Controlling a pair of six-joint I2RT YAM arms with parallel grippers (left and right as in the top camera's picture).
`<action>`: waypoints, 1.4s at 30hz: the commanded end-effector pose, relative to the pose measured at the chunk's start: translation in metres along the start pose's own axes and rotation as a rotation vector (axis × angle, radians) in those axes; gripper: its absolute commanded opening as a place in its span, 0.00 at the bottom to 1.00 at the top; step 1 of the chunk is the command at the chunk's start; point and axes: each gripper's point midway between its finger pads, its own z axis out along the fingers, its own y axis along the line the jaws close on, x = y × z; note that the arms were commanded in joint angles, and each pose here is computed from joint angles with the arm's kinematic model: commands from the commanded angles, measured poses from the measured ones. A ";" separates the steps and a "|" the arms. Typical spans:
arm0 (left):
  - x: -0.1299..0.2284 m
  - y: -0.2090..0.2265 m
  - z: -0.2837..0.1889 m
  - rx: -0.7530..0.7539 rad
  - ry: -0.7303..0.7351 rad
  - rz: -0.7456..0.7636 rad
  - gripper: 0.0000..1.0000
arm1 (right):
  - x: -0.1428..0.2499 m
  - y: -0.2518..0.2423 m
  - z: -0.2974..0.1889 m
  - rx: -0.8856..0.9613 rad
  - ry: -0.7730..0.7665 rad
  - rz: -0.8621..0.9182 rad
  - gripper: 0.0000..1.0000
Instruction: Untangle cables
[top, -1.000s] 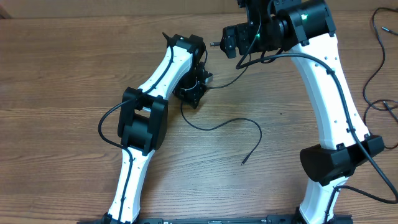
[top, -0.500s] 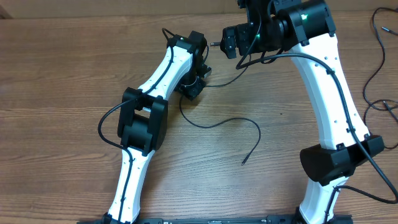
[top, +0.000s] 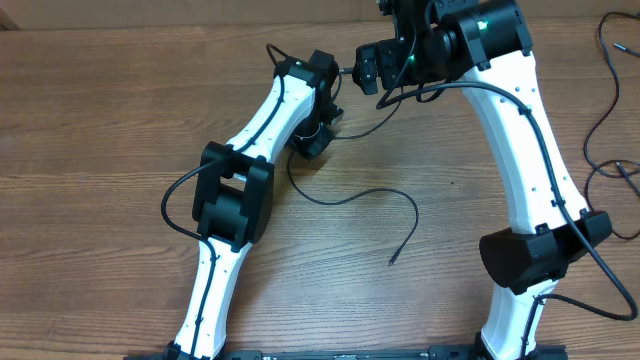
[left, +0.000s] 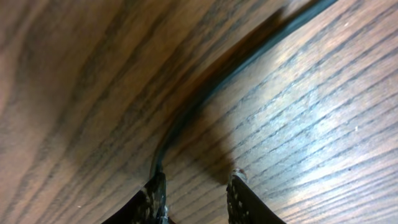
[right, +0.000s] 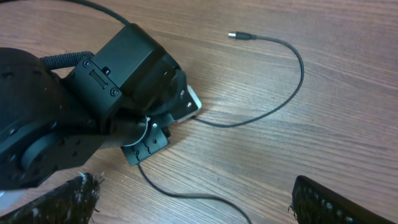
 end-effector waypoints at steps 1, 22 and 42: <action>-0.005 0.007 -0.009 -0.076 -0.009 0.036 0.33 | 0.000 -0.002 0.006 -0.002 0.014 -0.003 0.98; 0.000 0.023 -0.012 -0.096 0.002 0.008 0.36 | -0.022 -0.020 0.002 0.018 -0.076 0.022 0.98; -0.002 0.009 0.018 0.114 -0.058 -0.017 0.31 | -0.004 -0.055 -0.003 0.058 -0.005 0.097 0.99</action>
